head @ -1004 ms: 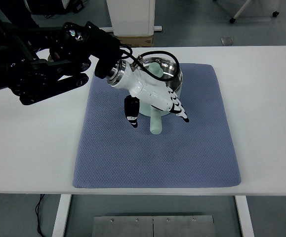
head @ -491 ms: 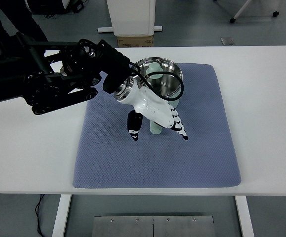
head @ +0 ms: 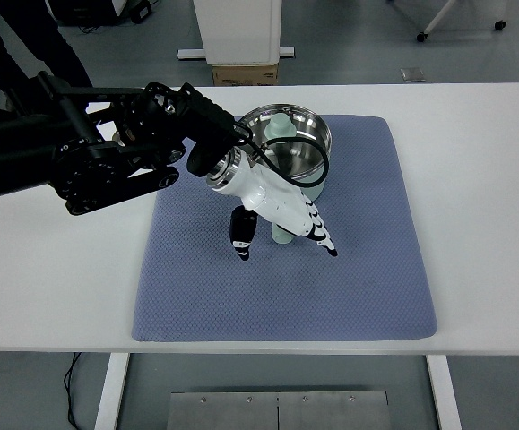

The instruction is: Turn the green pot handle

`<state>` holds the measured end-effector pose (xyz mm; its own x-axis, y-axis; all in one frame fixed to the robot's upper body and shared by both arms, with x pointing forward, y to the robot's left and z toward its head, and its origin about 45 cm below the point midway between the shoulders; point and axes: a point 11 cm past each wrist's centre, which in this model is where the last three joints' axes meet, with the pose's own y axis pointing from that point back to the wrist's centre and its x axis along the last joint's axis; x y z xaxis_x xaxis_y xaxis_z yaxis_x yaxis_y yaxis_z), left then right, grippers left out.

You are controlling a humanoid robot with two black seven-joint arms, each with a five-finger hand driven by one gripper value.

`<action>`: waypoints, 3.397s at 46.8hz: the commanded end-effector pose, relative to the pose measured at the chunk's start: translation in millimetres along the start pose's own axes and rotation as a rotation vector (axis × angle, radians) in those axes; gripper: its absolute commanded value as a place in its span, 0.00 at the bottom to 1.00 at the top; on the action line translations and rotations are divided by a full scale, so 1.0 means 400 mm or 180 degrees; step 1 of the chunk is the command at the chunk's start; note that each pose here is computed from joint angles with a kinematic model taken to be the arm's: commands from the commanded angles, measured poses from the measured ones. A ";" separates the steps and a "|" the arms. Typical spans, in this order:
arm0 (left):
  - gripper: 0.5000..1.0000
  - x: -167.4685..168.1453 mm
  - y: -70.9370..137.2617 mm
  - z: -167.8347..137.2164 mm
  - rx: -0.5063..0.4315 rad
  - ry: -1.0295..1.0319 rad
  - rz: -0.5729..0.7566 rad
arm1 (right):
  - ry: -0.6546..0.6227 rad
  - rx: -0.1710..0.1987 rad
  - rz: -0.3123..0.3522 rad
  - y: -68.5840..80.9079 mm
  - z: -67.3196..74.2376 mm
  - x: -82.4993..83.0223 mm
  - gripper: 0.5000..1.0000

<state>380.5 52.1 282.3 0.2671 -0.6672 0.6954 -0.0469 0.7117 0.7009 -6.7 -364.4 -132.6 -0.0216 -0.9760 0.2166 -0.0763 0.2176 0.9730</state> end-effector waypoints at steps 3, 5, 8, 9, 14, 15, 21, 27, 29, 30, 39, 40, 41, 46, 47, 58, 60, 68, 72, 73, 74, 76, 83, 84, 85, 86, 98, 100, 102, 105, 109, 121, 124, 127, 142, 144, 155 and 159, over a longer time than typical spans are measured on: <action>1.00 -0.014 -0.005 -0.004 0.0001 0.0043 -0.0014 | 0.0000 0.0000 0.0000 0.000 0.000 0.000 1.00; 1.00 -0.020 -0.007 -0.005 -0.0001 0.0058 -0.0020 | 0.0000 0.0000 0.0000 0.000 0.000 0.000 1.00; 1.00 -0.025 -0.009 -0.005 -0.0004 0.0067 -0.0032 | 0.0000 0.0000 0.0000 0.000 0.000 0.000 1.00; 1.00 -0.025 -0.009 -0.005 -0.0004 0.0067 -0.0032 | 0.0000 0.0000 0.0000 0.000 0.000 0.000 1.00; 1.00 -0.027 -0.010 -0.005 -0.0006 0.0072 -0.0037 | 0.0000 0.0000 0.0000 0.000 0.000 0.000 1.00; 1.00 -0.027 -0.009 -0.005 -0.0003 0.0068 -0.0041 | 0.0000 0.0000 0.0000 0.000 0.000 0.000 1.00; 1.00 -0.037 -0.010 -0.007 0.0006 0.0070 -0.0082 | 0.0000 0.0000 0.0000 0.000 0.000 0.000 1.00; 1.00 -0.041 -0.010 -0.008 0.0008 0.0074 -0.0101 | 0.0000 0.0000 0.0000 0.000 0.000 0.000 1.00; 1.00 -0.045 -0.011 -0.009 0.0013 0.0072 -0.0124 | 0.0000 0.0000 0.0000 0.000 0.000 0.000 1.00; 1.00 -0.045 -0.011 -0.009 0.0013 0.0072 -0.0124 | 0.0000 0.0000 0.0000 0.000 0.000 0.000 1.00; 1.00 -0.054 -0.009 -0.011 0.0028 0.0070 -0.0173 | 0.0000 0.0000 0.0000 0.000 0.000 0.000 1.00; 1.00 -0.055 -0.007 -0.014 0.0037 0.0074 -0.0172 | 0.0000 0.0000 0.0000 0.000 0.000 0.000 1.00; 1.00 -0.056 -0.006 -0.013 0.0037 0.0078 -0.0176 | 0.0000 0.0000 0.0000 0.000 0.000 0.000 1.00; 1.00 -0.060 -0.001 -0.017 0.0055 0.0083 -0.0195 | 0.0000 0.0000 0.0000 0.000 0.000 0.000 1.00; 1.00 -0.062 0.001 -0.018 0.0058 0.0090 -0.0197 | 0.0000 0.0000 0.0000 0.000 0.000 0.000 1.00; 1.00 -0.073 0.011 -0.028 0.0109 0.0075 -0.0272 | 0.0000 0.0000 0.0000 0.000 0.000 0.000 1.00; 1.00 -0.073 0.011 -0.027 0.0108 0.0082 -0.0273 | 0.0000 0.0000 0.0000 0.000 0.000 0.000 1.00; 1.00 -0.083 0.014 -0.029 0.0113 0.0162 -0.0355 | 0.0000 0.0000 0.0000 0.000 0.000 0.000 1.00; 1.00 -0.086 0.025 -0.036 0.0143 0.0189 -0.0346 | 0.0000 0.0000 0.0000 0.000 0.000 0.000 1.00; 1.00 -0.089 0.028 -0.039 0.0152 0.0195 -0.0349 | 0.0000 0.0000 0.0000 0.000 0.000 0.000 1.00; 1.00 -0.089 0.028 -0.039 0.0152 0.0195 -0.0349 | 0.0000 0.0000 0.0000 0.000 0.000 0.000 1.00; 1.00 -0.090 0.030 -0.041 0.0160 0.0200 -0.0347 | 0.0000 0.0000 0.0000 0.000 0.000 0.000 1.00; 1.00 -0.103 0.054 -0.056 0.0226 0.0270 -0.0359 | 0.0000 0.0000 0.0000 0.000 0.000 0.000 1.00; 1.00 -0.103 0.058 -0.058 0.0233 0.0276 -0.0352 | 0.0000 0.0000 0.0000 0.000 0.000 0.000 1.00; 1.00 -0.105 0.059 -0.059 0.0238 0.0279 -0.0356 | 0.0000 0.0000 0.0000 0.000 0.000 0.000 1.00; 1.00 -0.106 0.062 -0.061 0.0246 0.0284 -0.0355 | 0.0000 0.0000 0.0000 0.000 0.000 0.000 1.00; 1.00 -0.117 0.084 -0.075 0.0310 0.0330 -0.0346 | 0.0000 0.0000 0.0000 0.000 0.000 0.000 1.00; 1.00 -0.118 0.085 -0.076 0.0316 0.0332 -0.0352 | 0.0000 0.0000 0.0000 0.000 0.000 0.000 1.00; 1.00 -0.118 0.087 -0.077 0.0318 0.0338 -0.0348 | 0.0000 0.0000 0.0000 0.000 0.000 0.000 1.00; 1.00 -0.120 0.090 -0.080 0.0331 0.0345 -0.0346 | 0.0000 0.0000 0.0000 0.000 0.000 0.000 1.00; 1.00 -0.125 0.099 -0.085 0.0354 0.0371 -0.0352 | 0.0000 0.0000 0.0000 0.000 0.000 0.000 1.00; 1.00 -0.138 0.113 -0.092 0.0391 0.0475 -0.0451 | 0.0000 0.0000 0.0000 0.000 0.000 0.000 1.00; 1.00 -0.146 0.128 -0.101 0.0436 0.0501 -0.0444 | 0.0000 0.0000 0.0000 0.000 0.000 0.000 1.00; 1.00 -0.150 0.137 -0.106 0.0460 0.0518 -0.0439 | 0.0000 0.0000 0.0000 0.000 0.000 0.000 1.00; 1.00 -0.163 0.165 -0.123 0.0554 0.0551 -0.0433 | 0.0000 0.0000 0.0000 0.000 0.000 0.000 1.00; 1.00 -0.165 0.167 -0.124 0.0558 0.0558 -0.0436 | 0.0000 0.0000 0.0000 0.000 0.000 0.000 1.00; 1.00 -0.176 0.208 -0.144 0.0676 0.0602 -0.0410 | 0.0000 0.0000 0.0000 0.000 0.000 0.000 1.00; 1.00 -0.180 0.217 -0.149 0.0702 0.0624 -0.0401 | 0.0000 0.0000 0.0000 0.000 0.000 0.000 1.00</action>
<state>413.8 172.0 283.3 0.4591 -0.6805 0.5711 -0.1986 0.5480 0.8126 -6.7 -364.4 -132.6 -0.0215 -0.9760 0.2166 -0.0765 0.2176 0.9730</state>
